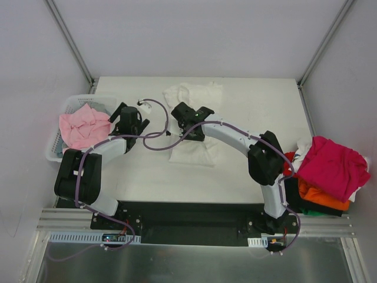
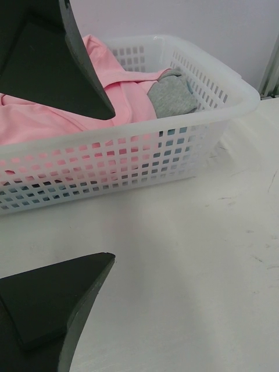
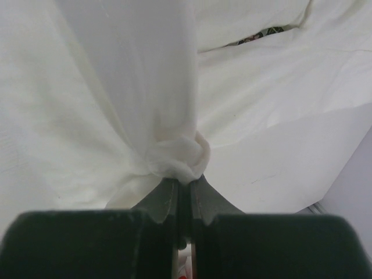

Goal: Fold and stack the t-shirts
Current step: Fold the tshirt

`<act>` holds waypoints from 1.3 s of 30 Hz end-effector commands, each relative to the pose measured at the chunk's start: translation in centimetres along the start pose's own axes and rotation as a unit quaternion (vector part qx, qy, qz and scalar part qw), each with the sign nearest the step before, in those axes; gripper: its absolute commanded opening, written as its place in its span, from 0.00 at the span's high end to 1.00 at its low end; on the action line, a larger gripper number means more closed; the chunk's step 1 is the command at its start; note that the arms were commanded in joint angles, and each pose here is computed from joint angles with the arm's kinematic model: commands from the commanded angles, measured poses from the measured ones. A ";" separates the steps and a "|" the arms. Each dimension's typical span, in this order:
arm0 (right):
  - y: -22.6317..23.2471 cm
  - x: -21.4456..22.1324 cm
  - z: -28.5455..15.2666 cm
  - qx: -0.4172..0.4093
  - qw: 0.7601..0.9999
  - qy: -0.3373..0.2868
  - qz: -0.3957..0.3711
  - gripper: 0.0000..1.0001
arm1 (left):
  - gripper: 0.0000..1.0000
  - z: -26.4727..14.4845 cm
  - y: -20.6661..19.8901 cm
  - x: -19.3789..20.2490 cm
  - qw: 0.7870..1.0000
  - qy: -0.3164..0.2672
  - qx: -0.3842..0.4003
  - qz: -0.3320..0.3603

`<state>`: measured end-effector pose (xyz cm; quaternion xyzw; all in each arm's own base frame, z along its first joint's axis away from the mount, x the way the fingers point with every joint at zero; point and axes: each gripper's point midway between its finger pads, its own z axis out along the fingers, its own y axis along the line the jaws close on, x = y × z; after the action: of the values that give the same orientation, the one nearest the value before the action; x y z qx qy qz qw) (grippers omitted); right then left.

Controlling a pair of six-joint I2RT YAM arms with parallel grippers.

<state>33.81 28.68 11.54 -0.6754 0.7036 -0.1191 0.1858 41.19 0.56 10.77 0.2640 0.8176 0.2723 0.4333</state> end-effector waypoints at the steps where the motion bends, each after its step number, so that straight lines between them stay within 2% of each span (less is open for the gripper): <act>1: -1.4 -1.9 0.7 0.011 1.000 -0.026 -0.003 0.99 | 0.01 0.1 0.1 -1.0 1.000 -0.018 -0.003 -0.006; 18: -3.3 -3.1 5.1 0.033 0.999 -0.020 0.002 0.98 | 0.01 0.3 -0.2 -0.7 1.000 -0.015 -0.001 -0.003; 19: -3.5 -3.2 5.1 0.036 0.999 -0.020 0.004 0.95 | 0.01 0.3 -0.3 -0.6 1.000 -0.014 -0.001 -0.003; 20: -3.7 -3.0 5.4 0.038 0.999 -0.017 0.004 0.85 | 0.01 0.3 -0.3 -0.6 1.000 -0.014 0.000 -0.004; 22: -4.5 -3.2 5.3 0.051 0.999 -0.019 0.007 0.70 | 0.01 0.4 -0.3 -0.6 1.000 -0.014 0.000 -0.004; 24: -5.5 -3.1 5.2 0.065 0.998 -0.021 0.013 0.64 | 0.01 0.3 -0.4 -0.5 1.000 -0.013 0.001 -0.006; 25: -5.9 -3.1 5.1 0.070 0.997 -0.022 0.015 0.55 | 0.01 0.4 -0.4 -0.5 1.000 -0.014 0.001 -0.005; 28: -7.1 -3.0 4.9 0.089 0.996 -0.021 0.019 0.41 | 0.01 0.4 -0.5 -0.5 1.000 -0.013 0.002 -0.006; 39: -10.8 -2.5 3.7 0.138 0.990 -0.012 0.031 0.37 | 0.01 0.3 -0.4 -0.4 1.000 -0.013 -0.001 -0.008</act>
<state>43.63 31.05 10.60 -0.6406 0.6990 -0.1779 0.2633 41.15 0.55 9.98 0.2669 0.8207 0.2707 0.4265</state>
